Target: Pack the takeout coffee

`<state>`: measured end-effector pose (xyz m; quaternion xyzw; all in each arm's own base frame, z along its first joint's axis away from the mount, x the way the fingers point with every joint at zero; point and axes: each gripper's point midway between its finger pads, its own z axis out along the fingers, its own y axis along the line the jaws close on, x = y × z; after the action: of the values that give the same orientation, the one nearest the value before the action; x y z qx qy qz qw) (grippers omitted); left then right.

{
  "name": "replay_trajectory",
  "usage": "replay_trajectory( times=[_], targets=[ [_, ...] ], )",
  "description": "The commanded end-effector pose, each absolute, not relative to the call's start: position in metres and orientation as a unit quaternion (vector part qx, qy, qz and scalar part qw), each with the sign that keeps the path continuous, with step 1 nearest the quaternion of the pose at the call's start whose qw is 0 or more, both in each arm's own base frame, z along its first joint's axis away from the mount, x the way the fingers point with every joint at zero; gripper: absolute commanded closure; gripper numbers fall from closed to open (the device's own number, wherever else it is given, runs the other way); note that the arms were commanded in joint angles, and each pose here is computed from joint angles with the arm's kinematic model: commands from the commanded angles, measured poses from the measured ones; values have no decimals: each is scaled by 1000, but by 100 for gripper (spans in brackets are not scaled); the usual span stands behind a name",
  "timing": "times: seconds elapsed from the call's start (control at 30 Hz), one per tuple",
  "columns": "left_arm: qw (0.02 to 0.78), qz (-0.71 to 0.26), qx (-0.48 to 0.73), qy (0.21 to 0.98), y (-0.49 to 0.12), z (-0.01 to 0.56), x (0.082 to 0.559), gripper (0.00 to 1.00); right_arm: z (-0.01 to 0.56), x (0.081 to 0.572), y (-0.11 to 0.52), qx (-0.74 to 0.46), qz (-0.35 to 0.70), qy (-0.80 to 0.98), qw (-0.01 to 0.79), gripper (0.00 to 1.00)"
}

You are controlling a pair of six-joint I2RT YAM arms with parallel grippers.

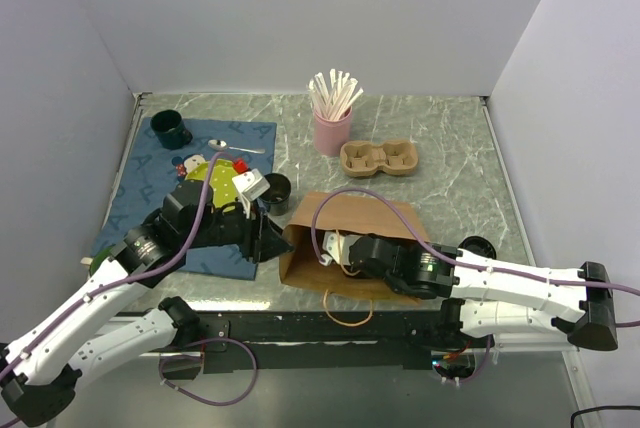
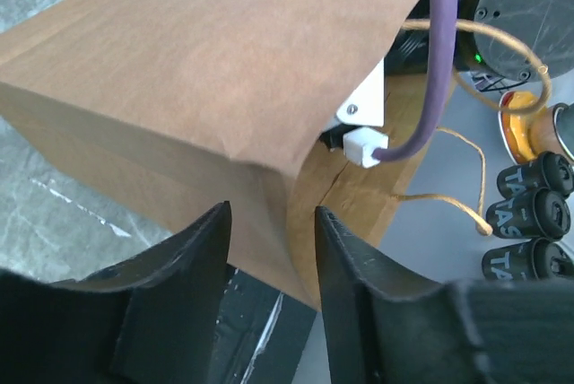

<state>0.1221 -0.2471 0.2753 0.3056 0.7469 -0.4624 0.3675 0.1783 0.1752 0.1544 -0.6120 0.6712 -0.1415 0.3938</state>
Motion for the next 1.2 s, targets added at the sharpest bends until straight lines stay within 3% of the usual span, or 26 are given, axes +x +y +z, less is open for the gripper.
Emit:
replay_trajectory(
  times=[0.0,0.17,0.23,0.3,0.4,0.43,0.5,0.7,1.17],
  targets=[
    [385,-457,306,741,-242,287,120,51,164,186,176,-587,-148,677,419,49],
    [377,-446,301,754,-239,283,121,52,162,185,176,-588,-146,677,418,49],
    [377,-448,302,752,-240,283,122,61,162,186,177,-585,-147,678,419,49],
    [379,-451,304,748,-241,284,122,62,162,186,177,-584,-145,679,420,49],
    [383,-455,310,742,-244,285,123,74,162,186,177,-581,-143,681,423,49],
    [382,-458,315,738,-246,286,122,85,160,186,176,-579,-141,683,422,48],
    [381,-466,322,731,-247,286,119,93,163,192,172,-552,-129,699,437,49],
    [376,-485,335,715,-250,279,111,99,165,199,165,-552,-139,694,440,49],
    [369,-492,354,704,-252,278,106,99,173,216,175,-563,-176,654,474,49]
  ],
)
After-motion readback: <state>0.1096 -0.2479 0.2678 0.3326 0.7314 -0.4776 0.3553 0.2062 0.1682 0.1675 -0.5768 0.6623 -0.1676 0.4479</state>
